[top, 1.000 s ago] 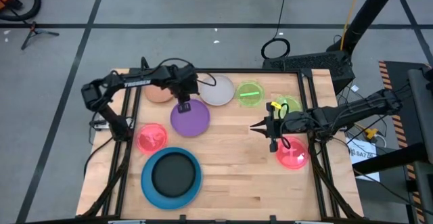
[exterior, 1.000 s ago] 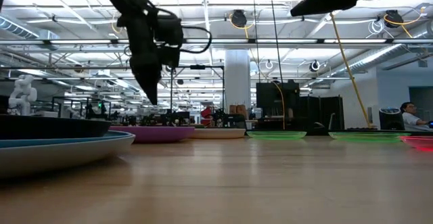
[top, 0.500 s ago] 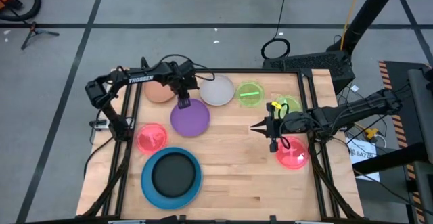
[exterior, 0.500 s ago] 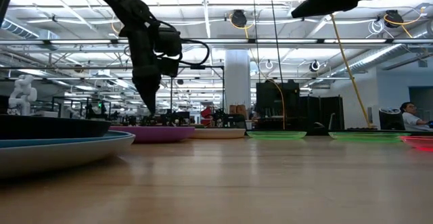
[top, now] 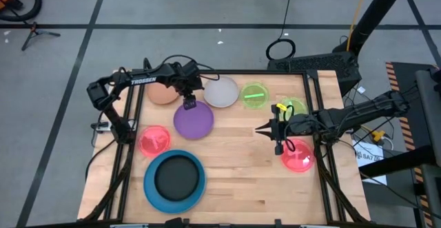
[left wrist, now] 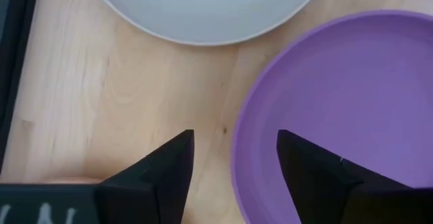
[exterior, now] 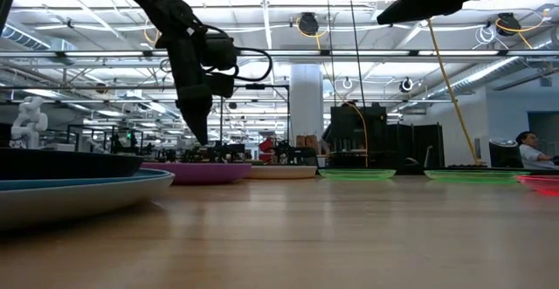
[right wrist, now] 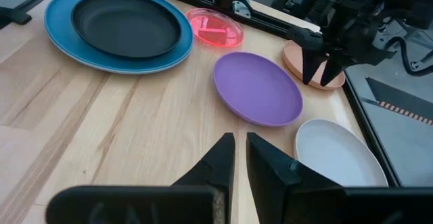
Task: Stack plastic plates
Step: Stack the purple plate on the black plate
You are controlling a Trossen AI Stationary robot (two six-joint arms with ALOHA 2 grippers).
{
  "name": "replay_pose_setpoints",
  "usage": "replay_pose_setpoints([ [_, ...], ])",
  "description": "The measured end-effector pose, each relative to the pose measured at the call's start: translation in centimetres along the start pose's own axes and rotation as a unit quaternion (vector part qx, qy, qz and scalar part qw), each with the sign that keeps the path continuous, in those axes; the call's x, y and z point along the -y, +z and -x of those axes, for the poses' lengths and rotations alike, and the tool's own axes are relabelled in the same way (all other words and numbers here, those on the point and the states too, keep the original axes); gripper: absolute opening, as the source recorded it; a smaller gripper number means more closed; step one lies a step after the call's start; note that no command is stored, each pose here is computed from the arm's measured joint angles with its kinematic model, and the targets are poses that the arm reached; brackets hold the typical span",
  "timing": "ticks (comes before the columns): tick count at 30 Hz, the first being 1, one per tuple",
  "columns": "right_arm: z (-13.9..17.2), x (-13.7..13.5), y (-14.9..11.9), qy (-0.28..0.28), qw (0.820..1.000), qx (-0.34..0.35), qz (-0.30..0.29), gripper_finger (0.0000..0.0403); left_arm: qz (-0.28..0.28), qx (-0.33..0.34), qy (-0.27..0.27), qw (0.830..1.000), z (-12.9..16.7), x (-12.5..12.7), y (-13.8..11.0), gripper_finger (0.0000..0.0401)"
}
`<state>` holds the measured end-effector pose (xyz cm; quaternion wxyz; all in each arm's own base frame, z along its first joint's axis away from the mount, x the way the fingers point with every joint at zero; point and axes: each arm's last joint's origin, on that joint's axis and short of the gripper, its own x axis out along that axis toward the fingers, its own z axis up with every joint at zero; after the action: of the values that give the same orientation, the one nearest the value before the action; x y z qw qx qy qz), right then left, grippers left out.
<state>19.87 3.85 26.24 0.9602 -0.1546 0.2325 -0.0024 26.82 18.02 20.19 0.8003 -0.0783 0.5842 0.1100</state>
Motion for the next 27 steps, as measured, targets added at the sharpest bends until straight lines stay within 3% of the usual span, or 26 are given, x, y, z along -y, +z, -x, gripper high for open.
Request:
replay_pose_setpoints([
  [27,0.01,-0.03,-0.21,0.001,1.0,-0.012,-0.01,0.0031,0.007,0.002,0.0,1.0,-0.03,0.23,0.11,0.0218],
])
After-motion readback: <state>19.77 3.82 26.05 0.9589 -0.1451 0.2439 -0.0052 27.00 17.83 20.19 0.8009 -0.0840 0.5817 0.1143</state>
